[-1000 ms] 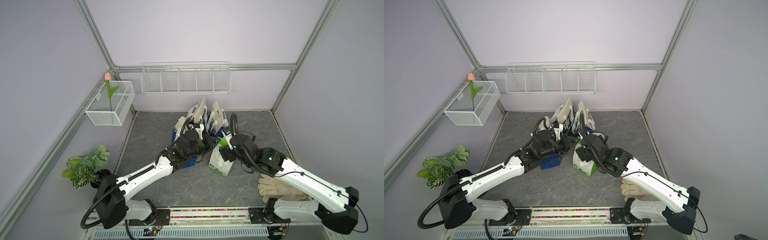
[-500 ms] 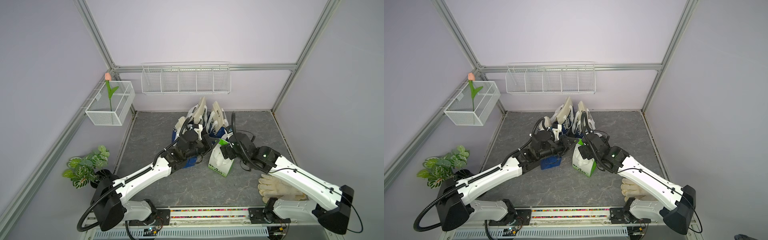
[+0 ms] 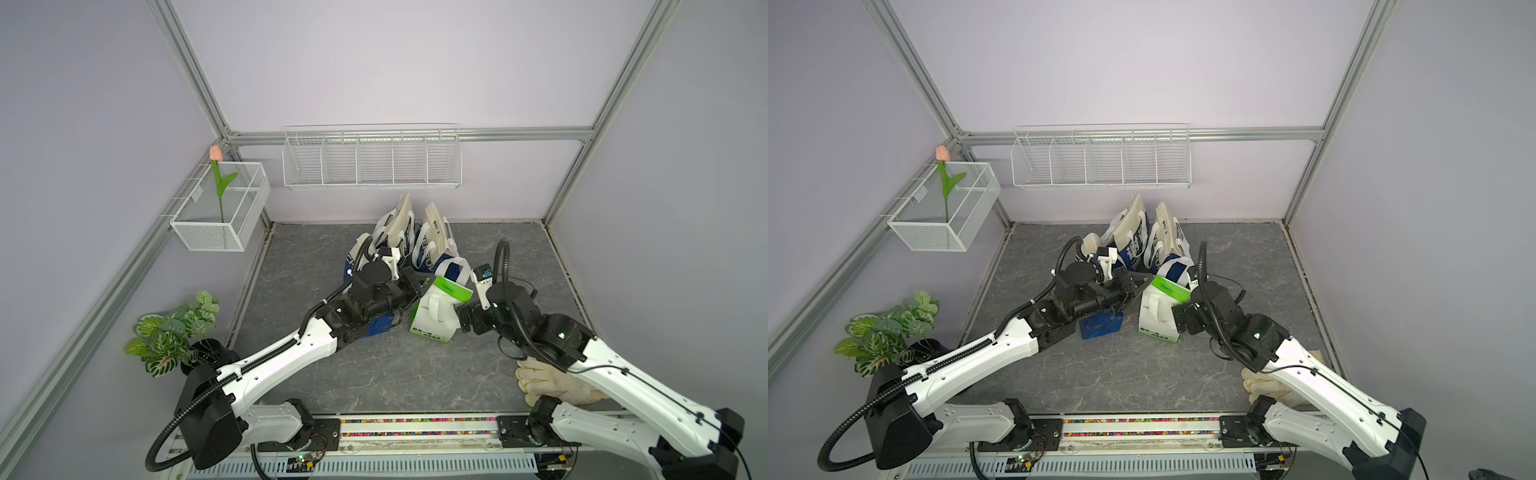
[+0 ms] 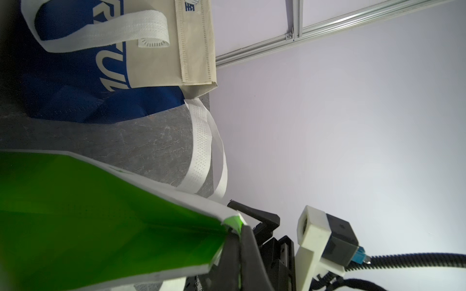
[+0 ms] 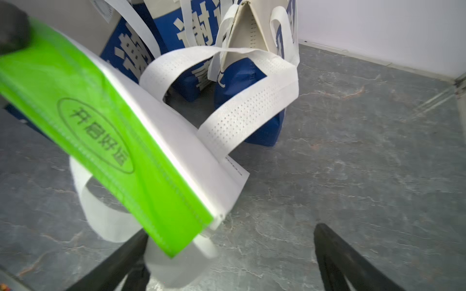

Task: Open the takeout bag
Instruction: Open the takeout bag at the center of the board.

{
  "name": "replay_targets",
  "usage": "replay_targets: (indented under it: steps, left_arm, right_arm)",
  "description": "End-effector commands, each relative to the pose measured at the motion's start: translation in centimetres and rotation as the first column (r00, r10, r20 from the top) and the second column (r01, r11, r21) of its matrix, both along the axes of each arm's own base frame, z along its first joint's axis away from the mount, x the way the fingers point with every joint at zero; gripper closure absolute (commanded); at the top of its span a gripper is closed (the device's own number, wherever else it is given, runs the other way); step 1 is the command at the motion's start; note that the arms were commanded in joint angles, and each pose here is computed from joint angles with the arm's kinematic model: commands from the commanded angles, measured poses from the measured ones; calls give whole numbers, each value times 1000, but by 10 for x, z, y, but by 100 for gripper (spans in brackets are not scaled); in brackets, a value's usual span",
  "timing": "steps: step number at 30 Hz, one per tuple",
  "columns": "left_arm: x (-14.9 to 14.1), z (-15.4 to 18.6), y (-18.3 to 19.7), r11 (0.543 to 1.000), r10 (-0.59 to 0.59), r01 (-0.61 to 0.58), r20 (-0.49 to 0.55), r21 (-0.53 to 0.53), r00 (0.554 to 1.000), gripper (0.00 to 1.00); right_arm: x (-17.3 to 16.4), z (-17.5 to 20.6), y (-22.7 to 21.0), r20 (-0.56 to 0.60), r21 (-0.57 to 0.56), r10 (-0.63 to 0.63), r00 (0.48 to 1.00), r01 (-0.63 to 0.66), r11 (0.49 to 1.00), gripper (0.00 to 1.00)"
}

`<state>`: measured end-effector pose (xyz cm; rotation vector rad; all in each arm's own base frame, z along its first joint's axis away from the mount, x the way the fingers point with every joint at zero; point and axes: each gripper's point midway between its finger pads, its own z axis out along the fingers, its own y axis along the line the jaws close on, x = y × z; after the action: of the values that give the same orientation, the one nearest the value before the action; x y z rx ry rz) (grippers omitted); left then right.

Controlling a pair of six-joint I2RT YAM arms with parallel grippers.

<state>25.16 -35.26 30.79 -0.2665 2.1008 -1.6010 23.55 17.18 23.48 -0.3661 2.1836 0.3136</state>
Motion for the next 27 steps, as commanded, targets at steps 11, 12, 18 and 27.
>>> replay_targets:
  steps: [11, 12, 18, 27]
  left_arm:
    - [5, 9, -11, 998, -13, 15, 29, -63, 999, 100]
    - [6, 8, -11, 998, -11, 13, 27, -62, 1000, 100]
    - [6, 1, -15, 998, -23, 24, 15, -60, 1000, 100]
    - [13, -9, -38, 993, -83, 85, 30, -81, 996, 87]
  right_arm:
    - [-1, -10, 43, 14, 468, 189, 982, -174, 867, 44]
    - [1, -10, 42, 23, 481, 189, 982, -176, 859, 46]
    - [-1, -1, 46, 81, 531, 220, 972, -230, 816, 69]
    - [-11, -5, 48, 42, 520, 270, 962, -252, 816, 93]
